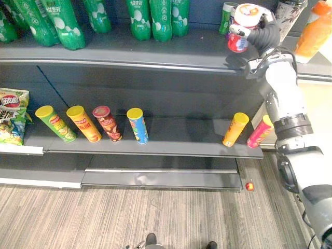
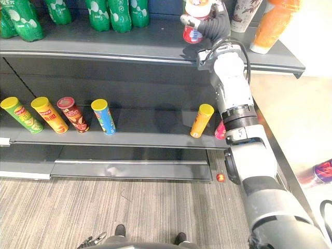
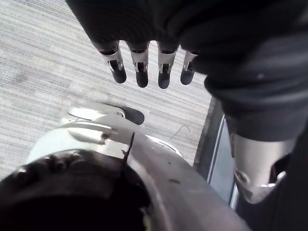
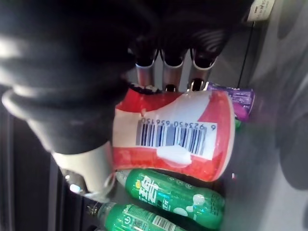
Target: Put the gum and the chips on the shelf.
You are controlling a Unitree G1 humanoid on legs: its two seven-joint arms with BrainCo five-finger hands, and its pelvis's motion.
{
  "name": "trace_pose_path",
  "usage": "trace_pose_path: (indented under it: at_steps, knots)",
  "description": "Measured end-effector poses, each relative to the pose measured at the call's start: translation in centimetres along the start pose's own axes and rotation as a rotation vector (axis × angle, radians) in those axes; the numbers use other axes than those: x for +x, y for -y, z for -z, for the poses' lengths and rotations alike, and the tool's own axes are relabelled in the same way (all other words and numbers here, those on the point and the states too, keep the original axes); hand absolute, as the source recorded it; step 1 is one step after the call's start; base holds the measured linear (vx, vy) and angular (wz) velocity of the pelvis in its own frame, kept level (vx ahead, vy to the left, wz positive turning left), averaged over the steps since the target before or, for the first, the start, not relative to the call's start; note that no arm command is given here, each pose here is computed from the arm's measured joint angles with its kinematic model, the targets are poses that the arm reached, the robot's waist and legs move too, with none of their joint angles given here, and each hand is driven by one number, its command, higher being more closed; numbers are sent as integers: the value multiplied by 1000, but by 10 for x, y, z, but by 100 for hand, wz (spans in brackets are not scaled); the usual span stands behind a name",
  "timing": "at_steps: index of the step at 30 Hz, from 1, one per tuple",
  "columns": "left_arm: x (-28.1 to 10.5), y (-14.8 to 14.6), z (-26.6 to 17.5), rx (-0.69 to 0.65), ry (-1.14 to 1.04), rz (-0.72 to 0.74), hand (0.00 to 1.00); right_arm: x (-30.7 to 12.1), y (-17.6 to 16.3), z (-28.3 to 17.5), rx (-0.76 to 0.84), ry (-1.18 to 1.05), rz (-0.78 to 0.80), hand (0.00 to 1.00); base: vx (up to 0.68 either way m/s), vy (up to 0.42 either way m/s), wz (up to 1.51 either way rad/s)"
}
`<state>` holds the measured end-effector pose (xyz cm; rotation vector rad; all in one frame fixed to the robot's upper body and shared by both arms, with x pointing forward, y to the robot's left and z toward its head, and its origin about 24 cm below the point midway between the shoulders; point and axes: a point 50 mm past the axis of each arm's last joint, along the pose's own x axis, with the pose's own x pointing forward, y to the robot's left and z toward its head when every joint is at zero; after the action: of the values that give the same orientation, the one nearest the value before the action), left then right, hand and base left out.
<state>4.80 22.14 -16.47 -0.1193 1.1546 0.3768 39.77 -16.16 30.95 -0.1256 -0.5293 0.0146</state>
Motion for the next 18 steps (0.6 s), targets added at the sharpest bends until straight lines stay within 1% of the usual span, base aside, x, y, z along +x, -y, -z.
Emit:
trace_pose_path:
  at_steps: [13,18]
  knots:
    - [4,5,-18,2,49,15,0,8,8,8,-5,-87,36,100,18,-1,0]
    - [4,9,-21,17,59,27,0,9,15,7,24,-90,69,100,0,0,0]
